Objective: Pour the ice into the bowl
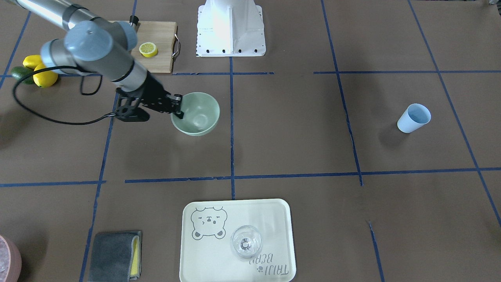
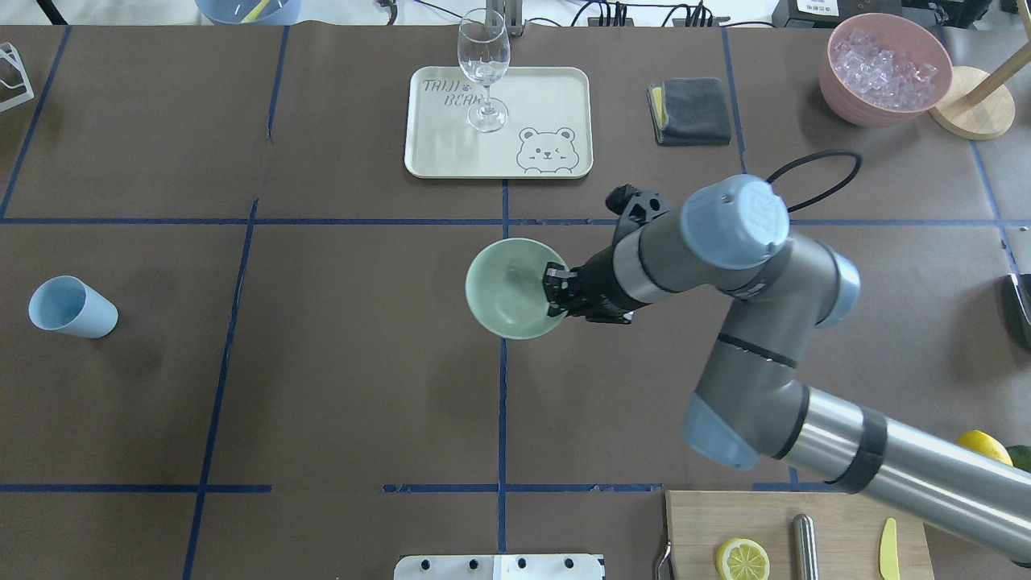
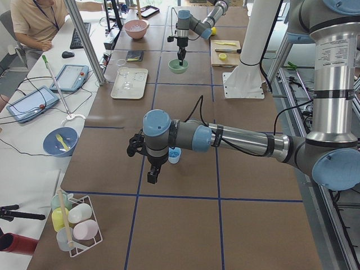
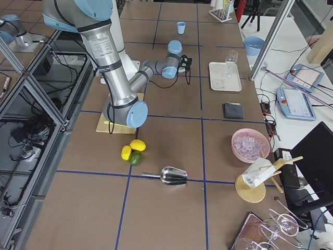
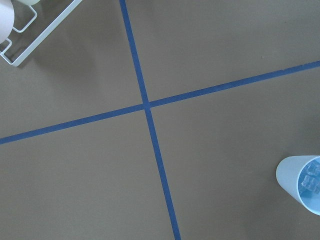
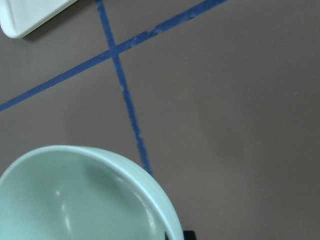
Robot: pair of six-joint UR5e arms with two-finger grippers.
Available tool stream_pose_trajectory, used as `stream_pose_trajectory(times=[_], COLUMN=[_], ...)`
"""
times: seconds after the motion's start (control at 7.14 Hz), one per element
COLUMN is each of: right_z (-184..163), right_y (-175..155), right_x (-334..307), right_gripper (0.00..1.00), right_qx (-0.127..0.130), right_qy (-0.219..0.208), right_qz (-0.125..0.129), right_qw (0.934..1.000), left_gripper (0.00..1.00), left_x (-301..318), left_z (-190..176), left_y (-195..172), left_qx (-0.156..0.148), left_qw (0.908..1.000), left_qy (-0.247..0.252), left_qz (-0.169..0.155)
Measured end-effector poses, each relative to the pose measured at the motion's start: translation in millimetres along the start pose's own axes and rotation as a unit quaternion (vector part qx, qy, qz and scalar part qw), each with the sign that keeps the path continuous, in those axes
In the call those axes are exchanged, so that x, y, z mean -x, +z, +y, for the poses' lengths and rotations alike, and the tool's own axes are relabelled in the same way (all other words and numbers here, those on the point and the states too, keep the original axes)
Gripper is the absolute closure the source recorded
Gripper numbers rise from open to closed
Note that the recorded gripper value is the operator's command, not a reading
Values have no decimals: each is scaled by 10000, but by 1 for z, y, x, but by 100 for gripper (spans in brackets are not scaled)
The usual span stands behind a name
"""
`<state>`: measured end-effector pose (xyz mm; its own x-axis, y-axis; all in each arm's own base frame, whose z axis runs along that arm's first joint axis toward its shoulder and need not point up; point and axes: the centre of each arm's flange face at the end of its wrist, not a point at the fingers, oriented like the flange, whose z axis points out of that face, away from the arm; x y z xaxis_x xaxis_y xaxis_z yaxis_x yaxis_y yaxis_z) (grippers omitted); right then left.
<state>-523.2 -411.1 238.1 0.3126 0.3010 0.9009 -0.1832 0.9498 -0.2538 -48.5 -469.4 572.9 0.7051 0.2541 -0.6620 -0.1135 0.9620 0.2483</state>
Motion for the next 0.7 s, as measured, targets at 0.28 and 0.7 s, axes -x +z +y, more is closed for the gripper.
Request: stream_pose_trajectory(times=[0.28, 0.7], right_z=[41, 58], right_y=[54, 88], right_x=[53, 59], right_gripper=[100, 89], right_qx=[-293, -445], right_qy=[446, 721], right_qz=[-75, 56], right_qw=[9985, 9964], left_gripper=[0, 0], left_x=[-12, -21], left_z=[-3, -5], left_y=[-12, -21], left_qx=[-130, -219], left_qw=[9998, 9994], left_qy=[145, 263], left_qz=[-17, -6])
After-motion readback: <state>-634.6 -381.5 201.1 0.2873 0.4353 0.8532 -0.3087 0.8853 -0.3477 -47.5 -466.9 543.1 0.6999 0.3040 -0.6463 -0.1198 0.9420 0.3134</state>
